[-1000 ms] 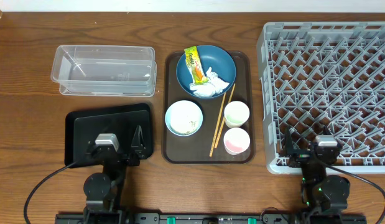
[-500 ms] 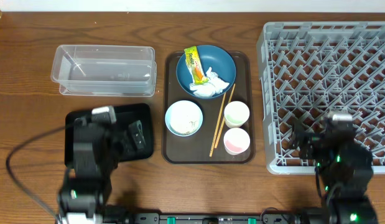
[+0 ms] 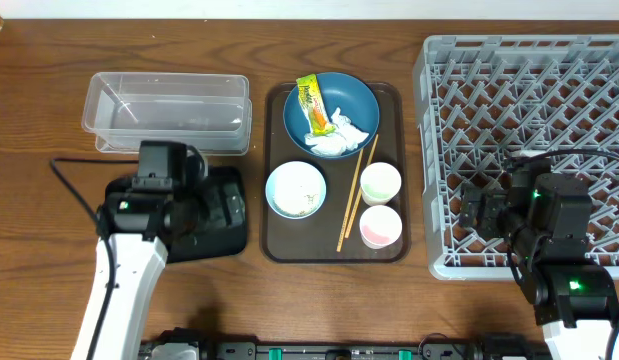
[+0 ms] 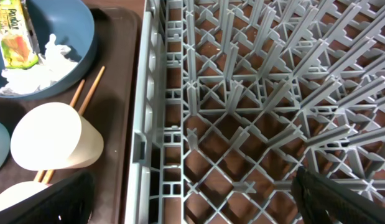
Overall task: Sort waste into correct bins and load items into the dishwasher rack
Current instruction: 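Reach the left gripper to the blue plate and grasp the yellow wrapper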
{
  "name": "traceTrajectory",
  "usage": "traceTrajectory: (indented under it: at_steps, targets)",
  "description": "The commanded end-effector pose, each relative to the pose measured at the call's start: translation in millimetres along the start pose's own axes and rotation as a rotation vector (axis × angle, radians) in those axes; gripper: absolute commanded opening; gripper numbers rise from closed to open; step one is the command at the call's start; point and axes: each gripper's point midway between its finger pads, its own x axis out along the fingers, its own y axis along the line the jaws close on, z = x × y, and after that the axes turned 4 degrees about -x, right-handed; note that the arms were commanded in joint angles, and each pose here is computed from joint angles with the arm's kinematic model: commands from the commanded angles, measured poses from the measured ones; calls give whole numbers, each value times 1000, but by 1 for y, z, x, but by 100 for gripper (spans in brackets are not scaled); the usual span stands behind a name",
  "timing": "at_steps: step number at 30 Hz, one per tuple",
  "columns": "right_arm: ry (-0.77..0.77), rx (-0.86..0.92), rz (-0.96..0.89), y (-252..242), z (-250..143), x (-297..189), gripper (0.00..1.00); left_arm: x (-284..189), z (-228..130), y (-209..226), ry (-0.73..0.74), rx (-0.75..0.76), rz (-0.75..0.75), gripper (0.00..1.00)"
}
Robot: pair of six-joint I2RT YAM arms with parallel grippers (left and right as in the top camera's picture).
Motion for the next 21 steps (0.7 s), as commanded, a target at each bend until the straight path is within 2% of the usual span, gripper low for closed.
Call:
traceTrajectory:
  at_steps: [1, 7, 11, 16, 21]
  targets:
    - [-29, 6, 22, 6, 11, -6, 99, -6, 17, -29, -21, 14, -126, 97]
    - [-28, 7, 22, 6, 10, -6, 99, -22, 77, -66, -139, 112, -79, 97]
    - [-28, 7, 22, 6, 10, -6, 99, -16, 115, -107, -191, 194, -87, 97]
    - [-28, 6, 22, 6, 10, -6, 99, 15, 145, -150, -252, 246, -153, 97]
    - [-28, 6, 22, 6, 10, -6, 99, 63, 150, -176, -250, 282, -185, 97]
